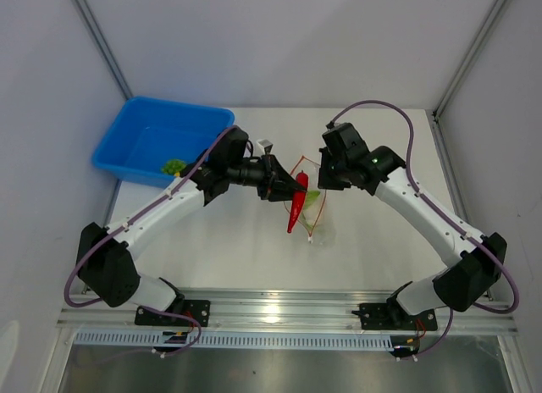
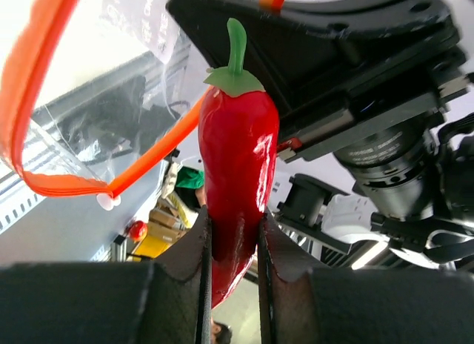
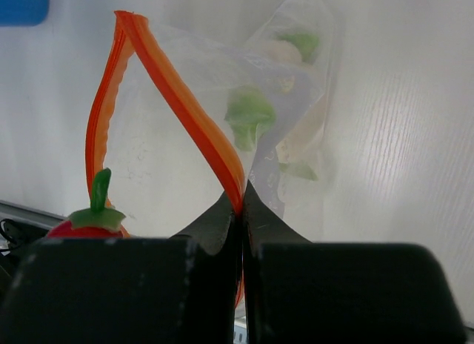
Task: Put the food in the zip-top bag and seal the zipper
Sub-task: Place the fake vegetable in the zipper food storage bag.
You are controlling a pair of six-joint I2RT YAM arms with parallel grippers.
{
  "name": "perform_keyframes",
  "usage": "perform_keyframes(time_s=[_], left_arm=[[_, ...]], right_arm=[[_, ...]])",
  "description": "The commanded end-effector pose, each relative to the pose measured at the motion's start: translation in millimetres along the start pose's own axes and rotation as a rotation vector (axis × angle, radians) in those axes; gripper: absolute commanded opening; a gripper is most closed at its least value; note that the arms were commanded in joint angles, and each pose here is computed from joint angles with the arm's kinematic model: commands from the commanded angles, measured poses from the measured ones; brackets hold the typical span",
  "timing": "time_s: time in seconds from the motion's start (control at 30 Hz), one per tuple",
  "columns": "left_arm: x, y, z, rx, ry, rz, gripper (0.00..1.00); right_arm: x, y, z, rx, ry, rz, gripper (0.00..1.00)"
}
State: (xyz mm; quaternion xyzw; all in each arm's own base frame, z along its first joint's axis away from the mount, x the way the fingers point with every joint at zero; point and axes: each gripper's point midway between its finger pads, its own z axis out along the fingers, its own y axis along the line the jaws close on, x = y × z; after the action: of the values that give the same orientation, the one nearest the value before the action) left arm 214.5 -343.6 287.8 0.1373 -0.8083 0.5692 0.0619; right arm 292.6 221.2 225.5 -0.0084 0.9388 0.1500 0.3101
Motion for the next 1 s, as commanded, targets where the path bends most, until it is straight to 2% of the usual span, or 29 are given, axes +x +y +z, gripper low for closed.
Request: perform_keyframes(time_s=[0.0,0.23,0.5,0.97], left_arm=[[0.2,-11.1,-4.7,0.009,-0.013,-0.145,0.01],[-20.7,-16.2,7.6,0.018,-0.06,-0.161,0.01],[-48.6,2.6,22.8,0.02,-0.139,-0.215,0.01],[-77.9,0.8,33.7,0.035,-0.249,-0.114,0.02]], right_arm=[[-11.9,6.2,-15.1,-0.036,-0.074,0.021,0.0],[-5.2,8.0,-15.7,-0.061,-0.057,0.013,0.0],[-1.5,14.2,-12.6,-0.094,-0.033,0.014,0.0],[-0.9,9.0,-10.2,-0.094,-0.018,0.014,0.0]])
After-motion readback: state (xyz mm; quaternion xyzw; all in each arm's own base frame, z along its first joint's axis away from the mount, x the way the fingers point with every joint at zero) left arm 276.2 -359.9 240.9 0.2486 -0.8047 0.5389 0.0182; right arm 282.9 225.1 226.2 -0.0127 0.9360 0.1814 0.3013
